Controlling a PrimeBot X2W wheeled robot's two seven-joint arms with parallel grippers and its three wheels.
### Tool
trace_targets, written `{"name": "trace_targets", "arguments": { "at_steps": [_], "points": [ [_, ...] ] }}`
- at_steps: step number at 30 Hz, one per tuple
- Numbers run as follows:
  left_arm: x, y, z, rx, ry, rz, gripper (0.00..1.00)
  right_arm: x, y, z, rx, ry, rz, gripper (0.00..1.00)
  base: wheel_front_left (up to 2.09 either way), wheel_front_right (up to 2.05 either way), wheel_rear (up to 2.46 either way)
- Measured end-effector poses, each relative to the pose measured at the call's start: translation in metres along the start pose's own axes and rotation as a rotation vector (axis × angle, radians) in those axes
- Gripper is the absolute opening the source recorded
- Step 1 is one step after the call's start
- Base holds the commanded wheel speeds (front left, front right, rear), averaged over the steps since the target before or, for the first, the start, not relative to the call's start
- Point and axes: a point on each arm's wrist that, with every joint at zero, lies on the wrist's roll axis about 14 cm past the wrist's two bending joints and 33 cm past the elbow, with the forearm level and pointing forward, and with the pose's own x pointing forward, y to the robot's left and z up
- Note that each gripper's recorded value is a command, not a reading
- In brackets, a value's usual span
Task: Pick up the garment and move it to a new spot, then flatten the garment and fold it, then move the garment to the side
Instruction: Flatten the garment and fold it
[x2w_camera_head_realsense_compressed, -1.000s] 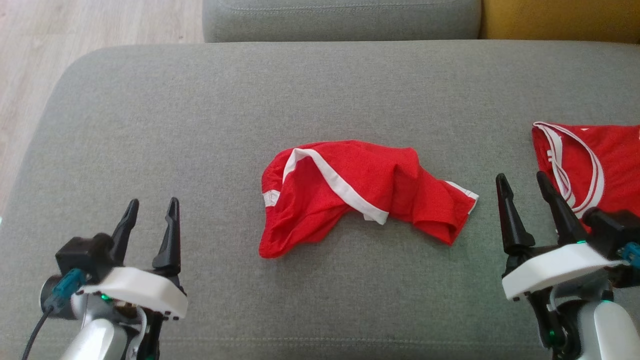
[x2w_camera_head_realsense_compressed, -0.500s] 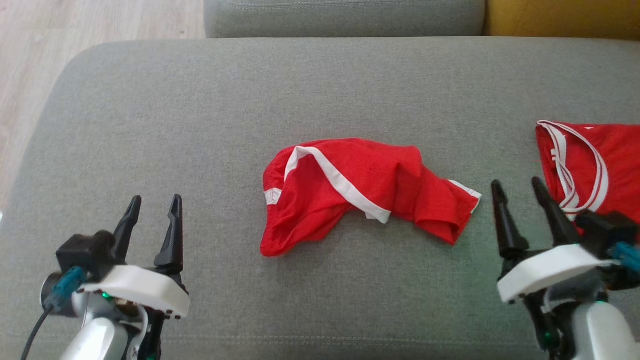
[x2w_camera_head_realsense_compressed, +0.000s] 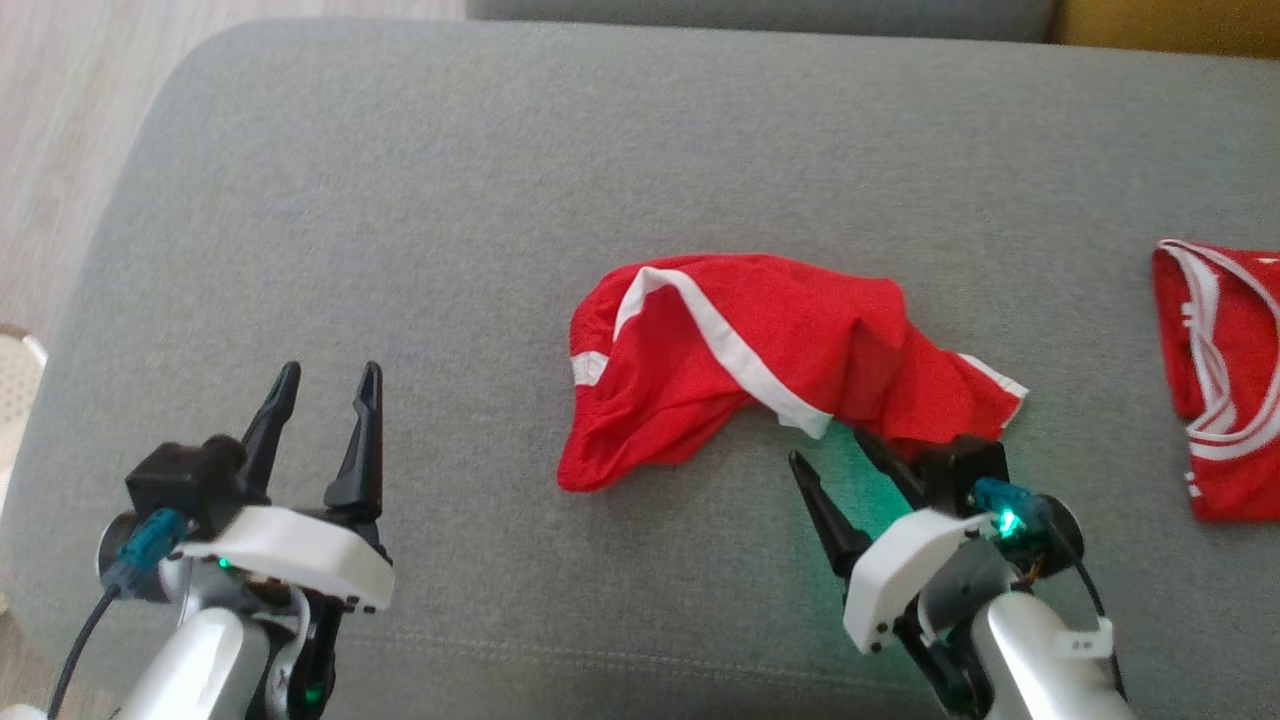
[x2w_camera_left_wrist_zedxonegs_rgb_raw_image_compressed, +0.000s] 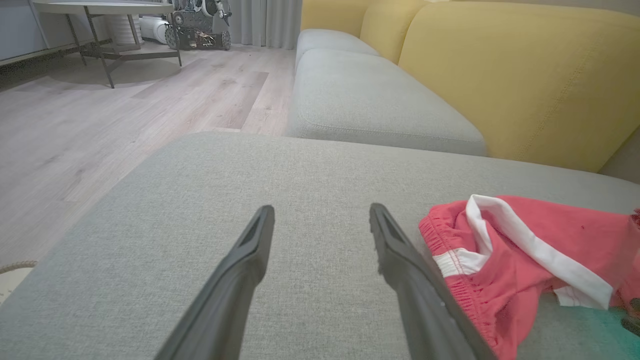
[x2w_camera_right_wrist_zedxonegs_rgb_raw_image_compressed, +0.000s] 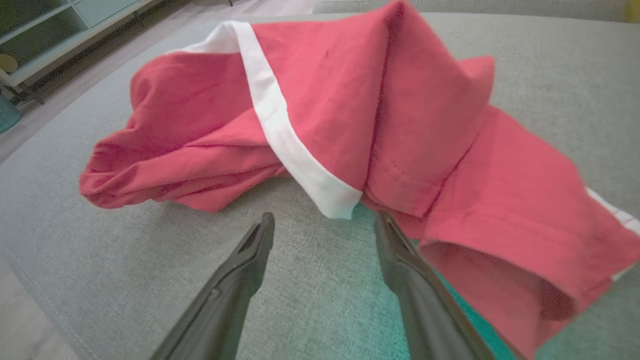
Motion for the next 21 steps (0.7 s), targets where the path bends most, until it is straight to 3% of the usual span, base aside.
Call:
{"name": "trace_targets", "arguments": {
  "at_steps": [7,8,9,10,21],
  "points": [
    [0.001,0.009,-0.008,0.002,0.02,0.025,1.0,0.024,-0.008,0.001,0.016,-0.017,0.008,0.99,0.0,0.0,0.0],
    [0.002,0.009,-0.009,0.002,0.022,0.026,1.0,0.026,-0.009,0.001,0.027,-0.019,0.006,0.47,0.0,0.0,0.0],
    [0.003,0.009,-0.008,0.002,0.018,0.027,1.0,0.028,-0.012,0.0,0.028,-0.023,0.001,0.09,0.0,0.0,0.0],
    [0.004,0.009,-0.008,0.003,0.015,0.027,1.0,0.029,-0.013,0.0,0.035,-0.025,-0.001,0.0,0.0,0.0,0.0],
    [0.009,0.003,-0.002,0.005,-0.009,0.006,1.0,0.022,-0.026,0.052,0.033,-0.19,-0.036,0.0,0.0,0.0,0.0]
  ]
}}
